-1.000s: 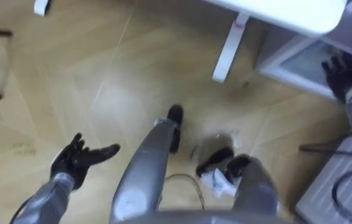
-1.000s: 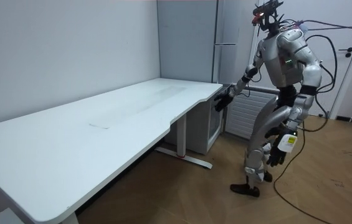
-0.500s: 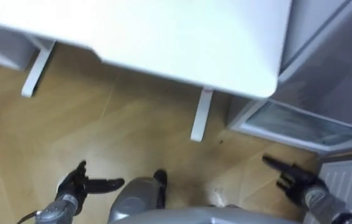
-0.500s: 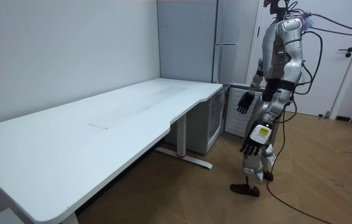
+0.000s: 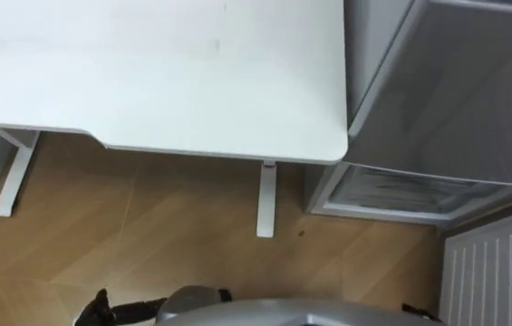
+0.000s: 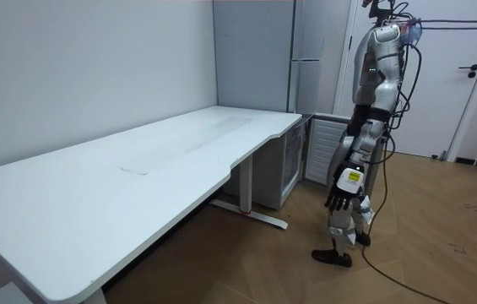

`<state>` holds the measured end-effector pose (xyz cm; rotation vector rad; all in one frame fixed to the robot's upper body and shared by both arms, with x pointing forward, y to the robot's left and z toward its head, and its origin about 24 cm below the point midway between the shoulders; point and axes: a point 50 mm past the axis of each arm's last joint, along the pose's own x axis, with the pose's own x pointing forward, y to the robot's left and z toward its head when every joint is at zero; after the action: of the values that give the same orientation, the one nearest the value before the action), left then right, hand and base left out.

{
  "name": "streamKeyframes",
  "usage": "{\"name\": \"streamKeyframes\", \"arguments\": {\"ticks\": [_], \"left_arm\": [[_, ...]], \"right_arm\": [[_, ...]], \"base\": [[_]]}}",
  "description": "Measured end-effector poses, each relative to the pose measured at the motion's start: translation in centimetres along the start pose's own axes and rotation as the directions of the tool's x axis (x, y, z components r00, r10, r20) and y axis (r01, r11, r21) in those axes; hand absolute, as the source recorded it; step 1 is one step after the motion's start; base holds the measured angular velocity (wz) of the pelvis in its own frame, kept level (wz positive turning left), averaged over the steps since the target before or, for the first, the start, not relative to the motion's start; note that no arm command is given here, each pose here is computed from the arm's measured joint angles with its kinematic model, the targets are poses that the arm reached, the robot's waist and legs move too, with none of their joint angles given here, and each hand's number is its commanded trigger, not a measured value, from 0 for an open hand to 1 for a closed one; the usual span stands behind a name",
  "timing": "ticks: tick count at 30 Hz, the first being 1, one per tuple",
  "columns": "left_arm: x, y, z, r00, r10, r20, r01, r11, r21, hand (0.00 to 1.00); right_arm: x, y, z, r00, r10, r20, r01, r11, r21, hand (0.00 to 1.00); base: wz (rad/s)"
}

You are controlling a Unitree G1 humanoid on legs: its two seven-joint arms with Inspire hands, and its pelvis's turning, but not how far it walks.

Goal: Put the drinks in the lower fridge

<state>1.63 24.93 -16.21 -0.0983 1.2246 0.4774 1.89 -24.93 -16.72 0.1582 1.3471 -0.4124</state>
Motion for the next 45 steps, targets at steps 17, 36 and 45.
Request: {"name": "streamKeyframes", "arguments": {"ticks": [17,36,45], "left_arm": [[-0.2,1.4,-1.0,0.994,0.103,-0.045,-0.098,0.991,0.094,0.00],[0.0,3.0,1.9,0.992,0.123,0.038,-0.129,0.952,0.278,0.00],[-0.2,4.0,2.1,0.989,0.142,0.030,-0.144,0.944,0.297,0.00]], "right_arm": [[-2.9,-2.0,11.4,0.840,-0.248,0.482,0.261,0.965,0.041,0.00],[-13.0,-8.5,21.9,0.222,-0.614,0.758,0.561,0.716,0.416,0.00],[-12.0,-12.2,21.3,0.293,-0.693,0.659,0.622,0.662,0.419,0.00]], "base": [[-0.14],[-0.15],[-0.04]]}}
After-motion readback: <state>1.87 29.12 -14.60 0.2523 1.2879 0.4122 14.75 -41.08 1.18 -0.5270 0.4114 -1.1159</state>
